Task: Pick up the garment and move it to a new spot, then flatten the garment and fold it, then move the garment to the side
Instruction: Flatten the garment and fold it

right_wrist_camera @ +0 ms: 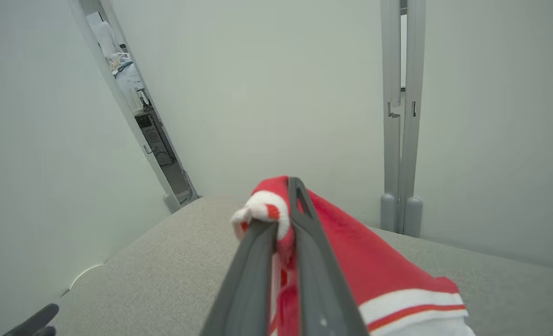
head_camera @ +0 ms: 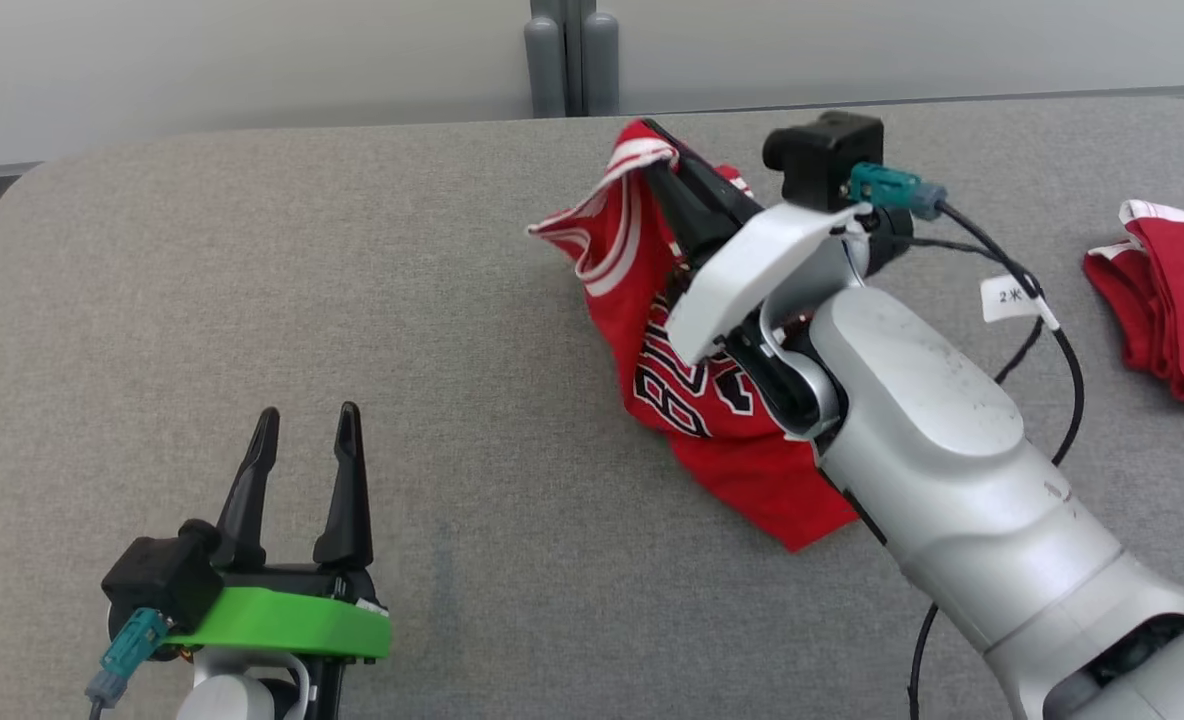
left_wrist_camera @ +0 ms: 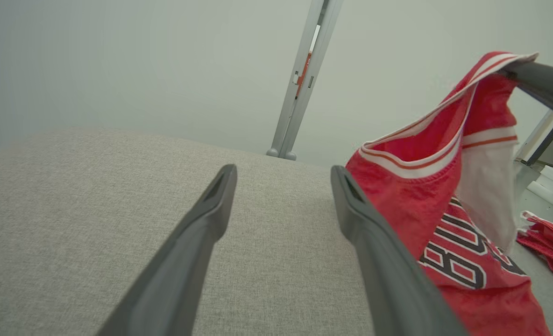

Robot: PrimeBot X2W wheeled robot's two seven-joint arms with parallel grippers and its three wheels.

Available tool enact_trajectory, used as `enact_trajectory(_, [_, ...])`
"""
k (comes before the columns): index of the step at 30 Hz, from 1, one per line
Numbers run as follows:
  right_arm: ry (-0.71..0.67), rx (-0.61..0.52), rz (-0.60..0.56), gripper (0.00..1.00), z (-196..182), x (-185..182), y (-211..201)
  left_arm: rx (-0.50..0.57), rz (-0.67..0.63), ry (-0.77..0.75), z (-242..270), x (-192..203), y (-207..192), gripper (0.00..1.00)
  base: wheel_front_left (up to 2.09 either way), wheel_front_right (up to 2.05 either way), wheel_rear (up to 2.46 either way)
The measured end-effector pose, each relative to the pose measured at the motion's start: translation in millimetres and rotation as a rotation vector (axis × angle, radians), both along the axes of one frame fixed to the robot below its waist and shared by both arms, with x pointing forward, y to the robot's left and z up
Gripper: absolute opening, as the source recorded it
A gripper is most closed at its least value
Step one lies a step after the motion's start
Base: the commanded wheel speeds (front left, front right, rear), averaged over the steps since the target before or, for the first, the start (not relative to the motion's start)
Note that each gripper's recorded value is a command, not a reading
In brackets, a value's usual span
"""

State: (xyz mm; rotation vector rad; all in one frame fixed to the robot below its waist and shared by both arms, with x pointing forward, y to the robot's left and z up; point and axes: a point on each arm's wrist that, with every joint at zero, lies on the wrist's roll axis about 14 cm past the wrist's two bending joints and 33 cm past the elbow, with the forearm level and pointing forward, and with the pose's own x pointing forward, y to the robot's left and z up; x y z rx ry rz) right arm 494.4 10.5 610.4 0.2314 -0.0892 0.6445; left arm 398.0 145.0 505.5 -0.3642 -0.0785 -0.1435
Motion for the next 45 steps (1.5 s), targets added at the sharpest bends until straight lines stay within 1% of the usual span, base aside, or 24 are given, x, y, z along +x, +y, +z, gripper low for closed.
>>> enact_trajectory(3, [-0.068, 0.054, 0.074, 0.00, 35, -2, 23, 0.001, 0.001, 0.001, 0, -2, 0, 1.00, 0.00, 0.00, 0.00])
enact_trajectory(8, [-0.202, 0.242, 0.137, 0.00, 109, -5, 37, 0.000, 0.019, -0.004, 2, -5, 6, 1.00, 0.00, 0.00, 0.00])
enact_trajectory(12, [-0.282, 0.410, 0.141, 0.00, 165, -5, 26, 0.000, 0.033, -0.008, 4, -8, 11, 1.00, 0.00, 0.00, 0.00])
enact_trajectory(13, [-0.300, 0.474, 0.130, 0.00, 180, -5, 16, 0.000, 0.035, -0.008, 4, -7, 11, 1.00, 0.00, 0.00, 0.00])
enact_trajectory(14, [-0.316, 0.523, 0.110, 0.00, 190, -3, 4, 0.000, 0.038, -0.008, 4, -7, 13, 1.00, 0.00, 0.00, 0.00])
enact_trajectory(15, [-0.322, 0.539, 0.091, 0.00, 192, 0, -4, 0.000, 0.041, -0.008, 4, -7, 13, 1.00, 0.00, 0.00, 0.00])
enact_trajectory(16, [-0.316, 0.535, 0.061, 0.00, 185, 6, -11, -0.001, 0.043, -0.009, 4, -6, 14, 1.00, 0.00, 0.00, 0.00])
enact_trajectory(17, [-0.290, 0.517, 0.023, 0.00, 169, 13, -18, -0.002, 0.044, -0.007, 3, -5, 14, 1.00, 0.00, 0.00, 0.00])
enact_trajectory(20, [-0.174, 0.419, -0.126, 0.00, 99, 34, -47, -0.005, 0.039, -0.002, 1, -1, 12, 1.00, 0.00, 0.00, 0.00])
enact_trajectory(23, [-0.073, 0.297, -0.269, 0.00, 34, 43, -84, -0.008, 0.021, 0.005, -2, 2, 6, 1.00, 0.00, 0.00, 0.00])
enact_trajectory(25, [0.004, 0.207, -0.365, 0.00, -14, 40, -118, -0.011, 0.006, 0.010, -4, 5, 0, 1.00, 0.00, 0.00, 0.00])
enact_trajectory(27, [0.059, 0.121, -0.455, 0.00, -50, 33, -154, -0.011, -0.008, 0.012, -6, 8, -5, 1.00, 0.00, 0.00, 0.00])
enact_trajectory(28, [0.093, 0.092, -0.509, 0.00, -67, 28, -175, -0.011, -0.015, 0.014, -6, 9, -7, 1.00, 0.00, 0.00, 0.00])
enact_trajectory(30, [0.134, 0.043, -0.589, 0.00, -89, 18, -207, -0.010, -0.025, 0.014, -7, 11, -10, 1.00, 0.00, 0.00, 0.00])
enact_trajectory(31, [0.157, -0.010, -0.626, 1.00, -102, 12, -224, -0.008, -0.033, 0.016, -8, 13, -13, 1.00, 0.00, 0.00, 0.00])
enact_trajectory(32, [0.176, -0.048, -0.648, 1.00, -111, 7, -235, -0.006, -0.039, 0.017, -9, 13, -15, 1.00, 0.00, 0.00, 0.00])
enact_trajectory(35, [0.230, -0.103, -0.701, 1.00, -131, -10, -256, -0.004, -0.066, 0.018, -10, 16, -23, 1.00, 0.00, 0.00, 0.00])
enact_trajectory(40, [0.335, -0.197, -0.695, 1.00, -158, -33, -264, -0.005, -0.087, 0.011, -7, 16, -31, 1.00, 0.00, 0.00, 0.00])
enact_trajectory(41, [0.340, -0.219, -0.686, 1.00, -159, -37, -263, -0.005, -0.088, 0.008, -6, 15, -31, 1.00, 0.00, 0.00, 0.00])
enact_trajectory(45, [0.318, -0.260, -0.641, 1.00, -145, -38, -252, -0.005, -0.091, 0.001, -3, 13, -32, 1.00, 0.00, 0.00, 0.00])
